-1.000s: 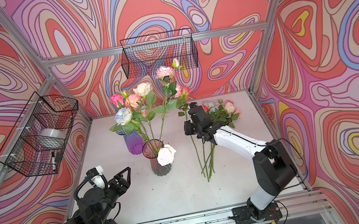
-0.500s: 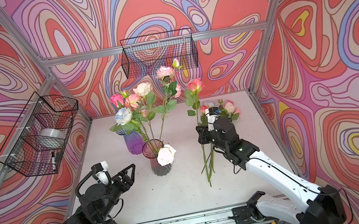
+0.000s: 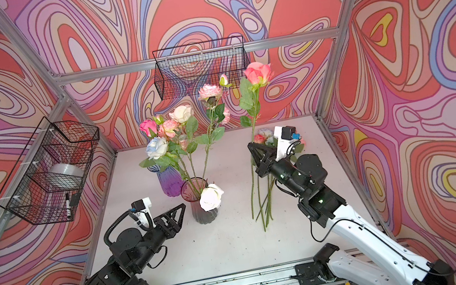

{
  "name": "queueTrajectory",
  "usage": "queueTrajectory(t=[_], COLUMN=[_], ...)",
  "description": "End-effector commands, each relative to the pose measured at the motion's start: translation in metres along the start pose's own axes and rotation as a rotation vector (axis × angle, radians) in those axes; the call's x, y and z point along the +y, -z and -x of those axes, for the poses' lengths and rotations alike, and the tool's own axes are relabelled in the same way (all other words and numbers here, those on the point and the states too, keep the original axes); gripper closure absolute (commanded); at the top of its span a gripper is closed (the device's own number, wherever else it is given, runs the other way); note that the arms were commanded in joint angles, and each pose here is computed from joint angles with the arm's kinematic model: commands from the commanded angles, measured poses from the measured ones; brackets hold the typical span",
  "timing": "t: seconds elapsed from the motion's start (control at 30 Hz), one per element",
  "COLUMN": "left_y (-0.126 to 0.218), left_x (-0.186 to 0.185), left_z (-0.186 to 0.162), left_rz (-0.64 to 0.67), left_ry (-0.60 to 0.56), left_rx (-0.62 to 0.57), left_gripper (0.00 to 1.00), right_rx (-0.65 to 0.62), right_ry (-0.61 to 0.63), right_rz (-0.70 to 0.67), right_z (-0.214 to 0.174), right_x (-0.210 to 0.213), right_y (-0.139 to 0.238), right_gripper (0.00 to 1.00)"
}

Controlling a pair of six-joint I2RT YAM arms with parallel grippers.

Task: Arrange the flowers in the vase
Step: 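Lift the pink rose high above the table with the right gripper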

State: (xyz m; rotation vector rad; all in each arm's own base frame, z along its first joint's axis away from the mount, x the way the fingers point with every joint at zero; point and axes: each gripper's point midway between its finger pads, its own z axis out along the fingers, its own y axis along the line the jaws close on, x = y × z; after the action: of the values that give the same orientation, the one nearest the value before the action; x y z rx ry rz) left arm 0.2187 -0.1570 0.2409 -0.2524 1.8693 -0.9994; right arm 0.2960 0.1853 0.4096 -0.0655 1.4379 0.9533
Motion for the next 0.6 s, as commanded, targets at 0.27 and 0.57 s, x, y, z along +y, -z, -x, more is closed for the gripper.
queueTrajectory(t=[0.27,0.57], left_y=[0.018,0.024], left_x=[-0.008,-0.009], left_z=[0.018,0.021], left_rz=[-0.016,-0.013], left_ry=[-0.011,-0.028], left_rx=[-0.060,-0.065], left_gripper=[0.33,0.33], right_rx=[-0.259,-0.262], right_ry=[0.027,0.064], right_rz=[0.269,0.323], right_z=[0.060,0.047], right_x=[0.095,0.127], right_y=[-0.039,-0.077], right_gripper=[1.00,1.00])
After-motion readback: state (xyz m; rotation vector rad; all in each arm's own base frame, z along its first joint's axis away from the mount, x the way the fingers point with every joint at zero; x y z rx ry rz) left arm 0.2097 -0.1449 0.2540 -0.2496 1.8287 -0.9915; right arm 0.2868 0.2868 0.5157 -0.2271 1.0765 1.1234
